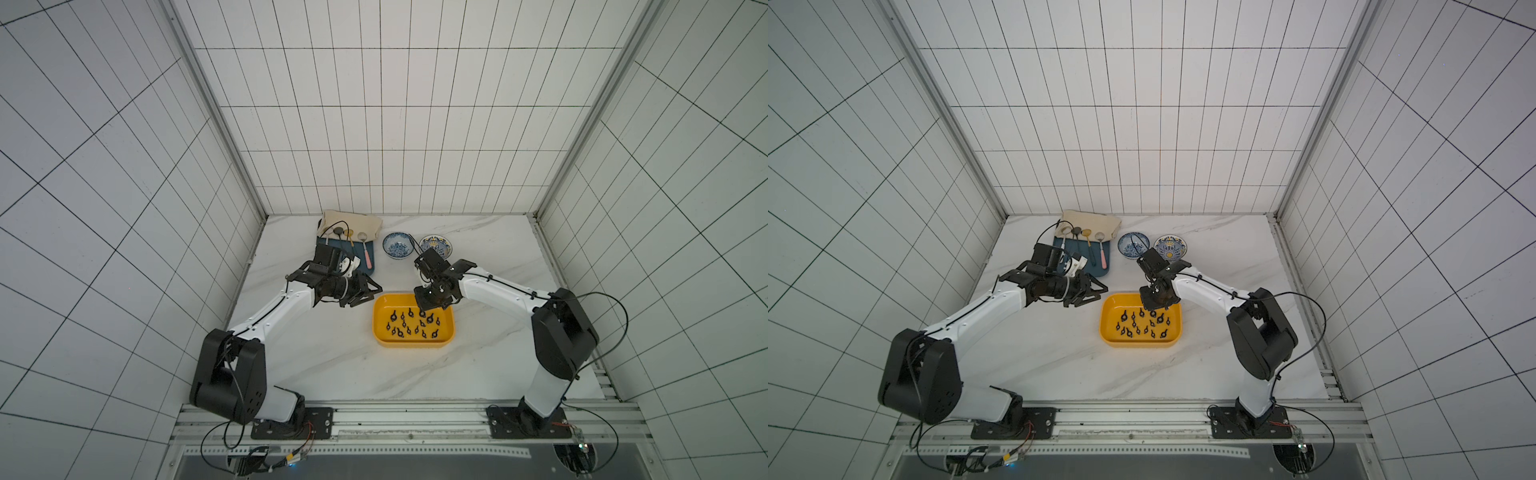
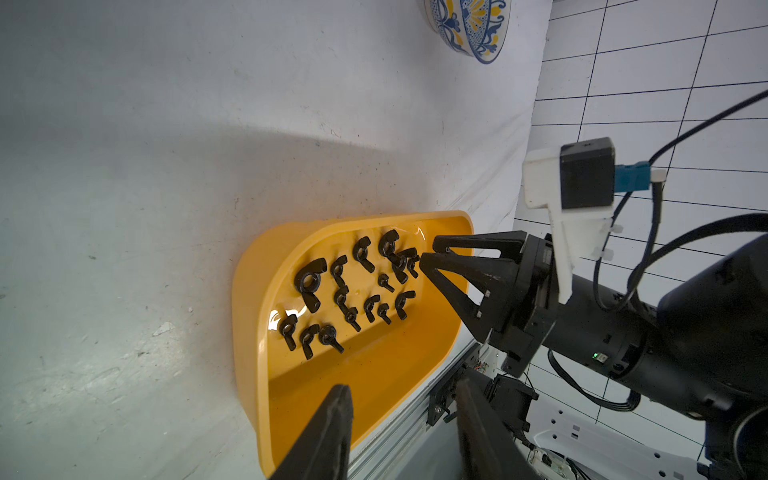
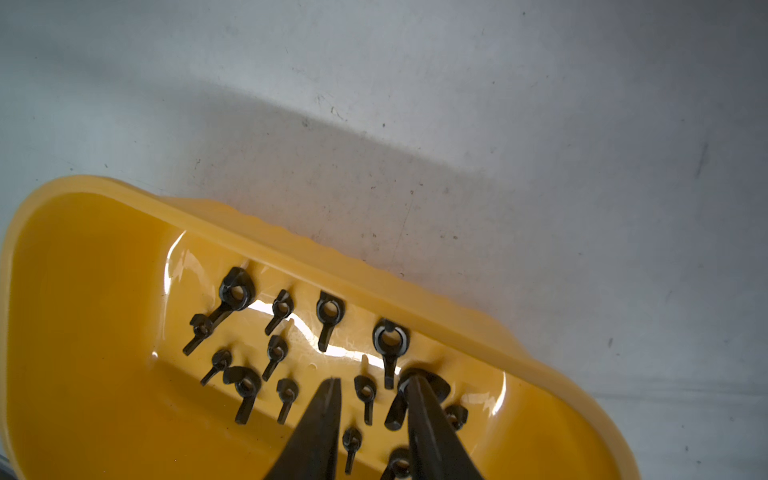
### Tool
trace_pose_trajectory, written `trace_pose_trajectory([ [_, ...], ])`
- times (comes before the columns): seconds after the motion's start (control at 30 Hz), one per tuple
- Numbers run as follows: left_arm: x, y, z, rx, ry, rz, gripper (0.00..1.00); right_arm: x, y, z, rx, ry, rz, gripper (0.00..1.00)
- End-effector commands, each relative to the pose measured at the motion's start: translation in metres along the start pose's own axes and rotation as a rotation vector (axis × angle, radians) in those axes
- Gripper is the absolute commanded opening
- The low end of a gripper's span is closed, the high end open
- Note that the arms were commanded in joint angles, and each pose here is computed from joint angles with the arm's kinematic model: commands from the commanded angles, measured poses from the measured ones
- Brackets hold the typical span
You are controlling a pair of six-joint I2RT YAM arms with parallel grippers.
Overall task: Take out the wing nut from the storage box
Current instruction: Pick up the wing nut from the storage box.
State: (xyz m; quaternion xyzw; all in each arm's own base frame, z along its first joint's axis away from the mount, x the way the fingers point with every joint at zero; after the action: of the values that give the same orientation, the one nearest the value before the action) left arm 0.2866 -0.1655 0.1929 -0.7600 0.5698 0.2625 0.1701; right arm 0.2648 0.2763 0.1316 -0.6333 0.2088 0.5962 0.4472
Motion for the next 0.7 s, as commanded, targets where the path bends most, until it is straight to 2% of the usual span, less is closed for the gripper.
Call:
trace_pose_trajectory([
  [0.0, 0.001, -0.001, 0.001, 0.007, 0.018, 0.008, 0.44, 0.001, -0.013, 0.008, -0.025, -0.017, -0.021, 0.33],
  [0.67, -0.001, 0.002, 0.004, 0.008, 0.013, 0.013, 0.44, 0.028, -0.013, 0.004, -0.035, 0.012, 0.009, 0.33],
])
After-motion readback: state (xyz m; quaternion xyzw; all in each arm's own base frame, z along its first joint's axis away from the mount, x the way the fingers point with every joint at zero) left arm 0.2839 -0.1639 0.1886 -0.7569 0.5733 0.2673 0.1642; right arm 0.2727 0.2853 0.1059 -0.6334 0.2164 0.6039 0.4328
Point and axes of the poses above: each gripper's point midway between its finger pads, its own x axis out along the fingers, its own z axis along the line the jaws close on, y = z × x, the point moved 6 cm from there along -x, back along the fingers, and after that the axes turned 8 degrees about -x, right-handed, at the moved point
